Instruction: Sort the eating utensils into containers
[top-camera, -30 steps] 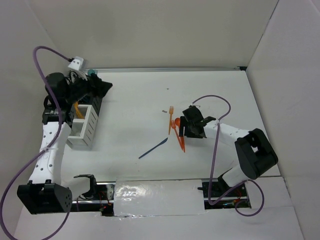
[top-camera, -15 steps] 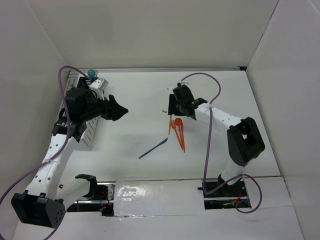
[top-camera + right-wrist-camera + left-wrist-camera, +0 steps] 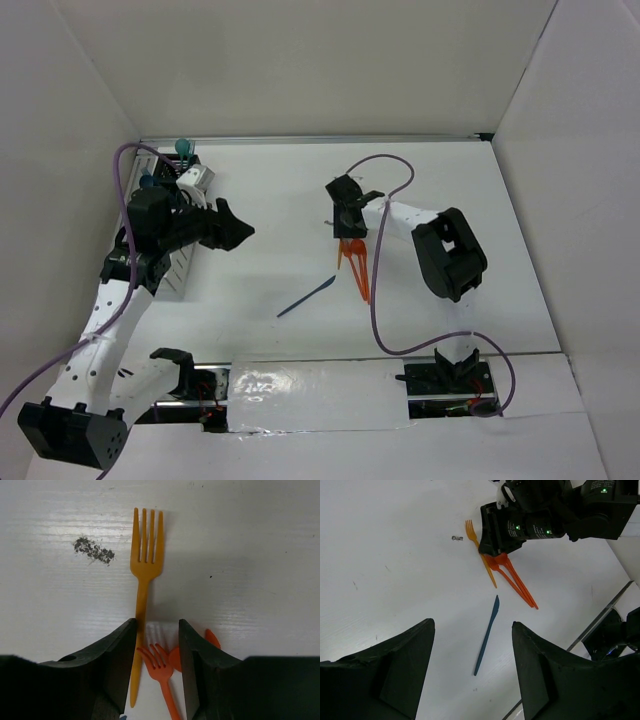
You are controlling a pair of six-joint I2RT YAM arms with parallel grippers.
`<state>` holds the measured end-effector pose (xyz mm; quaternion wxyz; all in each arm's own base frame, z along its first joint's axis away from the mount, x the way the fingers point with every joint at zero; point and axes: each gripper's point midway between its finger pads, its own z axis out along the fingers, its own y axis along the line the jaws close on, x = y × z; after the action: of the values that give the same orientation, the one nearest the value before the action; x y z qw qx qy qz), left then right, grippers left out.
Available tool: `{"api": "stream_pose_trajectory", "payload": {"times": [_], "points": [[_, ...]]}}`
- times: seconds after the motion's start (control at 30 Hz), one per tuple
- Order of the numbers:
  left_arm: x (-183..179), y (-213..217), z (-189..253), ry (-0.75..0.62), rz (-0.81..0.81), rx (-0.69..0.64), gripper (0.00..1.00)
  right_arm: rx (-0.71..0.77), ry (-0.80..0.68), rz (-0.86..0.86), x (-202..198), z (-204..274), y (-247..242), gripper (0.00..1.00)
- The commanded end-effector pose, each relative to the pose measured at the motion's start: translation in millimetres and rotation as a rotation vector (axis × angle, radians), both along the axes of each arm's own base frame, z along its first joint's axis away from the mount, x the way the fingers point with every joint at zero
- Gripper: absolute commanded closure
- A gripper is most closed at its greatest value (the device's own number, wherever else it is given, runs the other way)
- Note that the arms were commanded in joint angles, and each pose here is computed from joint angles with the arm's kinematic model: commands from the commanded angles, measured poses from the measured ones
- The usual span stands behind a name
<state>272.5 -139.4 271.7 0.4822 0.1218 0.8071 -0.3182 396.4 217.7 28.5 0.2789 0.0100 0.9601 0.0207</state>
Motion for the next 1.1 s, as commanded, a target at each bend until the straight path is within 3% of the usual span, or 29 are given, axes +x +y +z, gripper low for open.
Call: {"api": "stream_pose_trajectory", "payload": {"times": [0.0,0.17,0.27,0.3,0.4,0.57,0.7,0.83,1.07], "points": [[3.4,2.2,4.3,-0.024,0.0,0.01,0.25,0.001,-0.042,-0.014,10.0,13.9,7.2,0.54],[11.7,-0.3,1.6,-0.01,-0.016,0.013,0.25,0.007,-0.022,0.006,8.8,-2.8,16.3,0.54],[14.1,-1.3,1.1,-0.005,-0.02,0.012,0.25,-0.011,0.001,0.011,6.3,-15.1,15.3,0.6],[14.4,-2.4,-0.5,-0.001,-0.027,0.013,0.25,-0.031,0.008,0.009,6.4,-21.6,11.7,0.74],[15.3,-3.5,-5.6,0.014,-0.031,0.01,0.25,-0.076,0.015,0.007,7.6,-30.3,5.5,1.0],[19.5,-25.2,-27.0,0.087,-0.061,-0.055,0.26,0.018,-0.059,0.207,10.8,-11.4,29.1,1.0],[42.4,-45.0,-43.4,0.206,-0.009,-0.133,0.26,0.317,-0.257,0.433,6.9,88.0,82.4,1.0],[69.9,-62.2,-64.0,0.29,0.067,-0.147,0.26,0.574,-0.328,0.645,-24.2,148.6,123.9,1.0],[105.3,-84.5,-69.6,0.345,0.151,-0.136,0.25,0.667,-0.408,0.729,-46.2,208.0,141.6,1.0]]}}
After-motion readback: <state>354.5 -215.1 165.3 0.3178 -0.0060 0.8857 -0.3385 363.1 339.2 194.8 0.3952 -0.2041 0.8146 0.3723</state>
